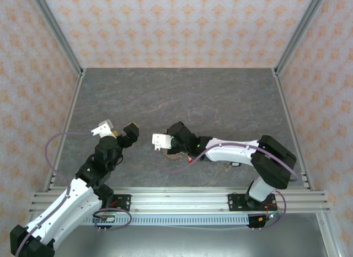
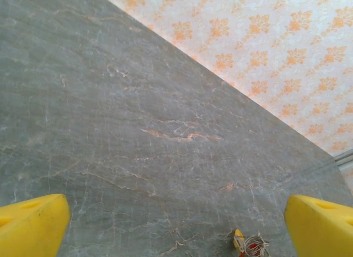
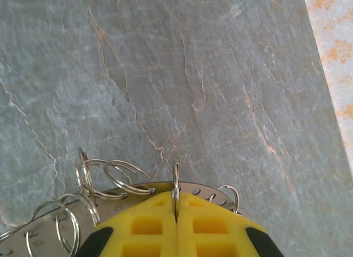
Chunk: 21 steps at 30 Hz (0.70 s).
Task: Put the keys on the keyring
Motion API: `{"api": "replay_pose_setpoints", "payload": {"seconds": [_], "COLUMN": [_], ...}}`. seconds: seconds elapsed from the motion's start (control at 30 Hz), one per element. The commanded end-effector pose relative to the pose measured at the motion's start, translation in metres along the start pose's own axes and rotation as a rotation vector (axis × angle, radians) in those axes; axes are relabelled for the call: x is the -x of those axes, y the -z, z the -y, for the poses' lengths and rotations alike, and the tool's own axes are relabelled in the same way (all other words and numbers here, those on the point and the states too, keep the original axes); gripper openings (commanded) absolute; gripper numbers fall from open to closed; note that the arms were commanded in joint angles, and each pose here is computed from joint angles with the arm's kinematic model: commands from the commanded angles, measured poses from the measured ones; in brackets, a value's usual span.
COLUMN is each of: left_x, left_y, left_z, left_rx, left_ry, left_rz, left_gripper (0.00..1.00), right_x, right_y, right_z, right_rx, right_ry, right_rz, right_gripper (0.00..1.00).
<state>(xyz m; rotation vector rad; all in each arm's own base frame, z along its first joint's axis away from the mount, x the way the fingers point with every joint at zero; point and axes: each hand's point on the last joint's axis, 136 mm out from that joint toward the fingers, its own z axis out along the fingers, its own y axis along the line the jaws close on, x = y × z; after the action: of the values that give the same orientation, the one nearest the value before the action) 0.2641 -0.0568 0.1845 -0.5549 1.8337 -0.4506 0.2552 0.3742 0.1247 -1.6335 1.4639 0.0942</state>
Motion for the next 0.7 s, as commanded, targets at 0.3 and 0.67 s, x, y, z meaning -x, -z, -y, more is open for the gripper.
{"api": "replay_pose_setpoints", "payload": {"seconds": [0.3,0.67], "left_x": [0.018,-0.019], "left_y": [0.007,0.01], "left_z": [0.041,0.104], "left_rx": [-0.104,-0.478], "left_ry": [-0.281,-0.597], "left_rz": [-0.054,-0.18], "left_gripper": [0.8,0.48], "right_x": [0.034,0.025], "right_y": [0.056,0.066], "right_z": [0.01,0.014], "right_rx": [0.296,0.366], "right_ry": [-0.232,-0.281], "right_rz": [0.331,0.375], "right_gripper": [0.0,0.0]}}
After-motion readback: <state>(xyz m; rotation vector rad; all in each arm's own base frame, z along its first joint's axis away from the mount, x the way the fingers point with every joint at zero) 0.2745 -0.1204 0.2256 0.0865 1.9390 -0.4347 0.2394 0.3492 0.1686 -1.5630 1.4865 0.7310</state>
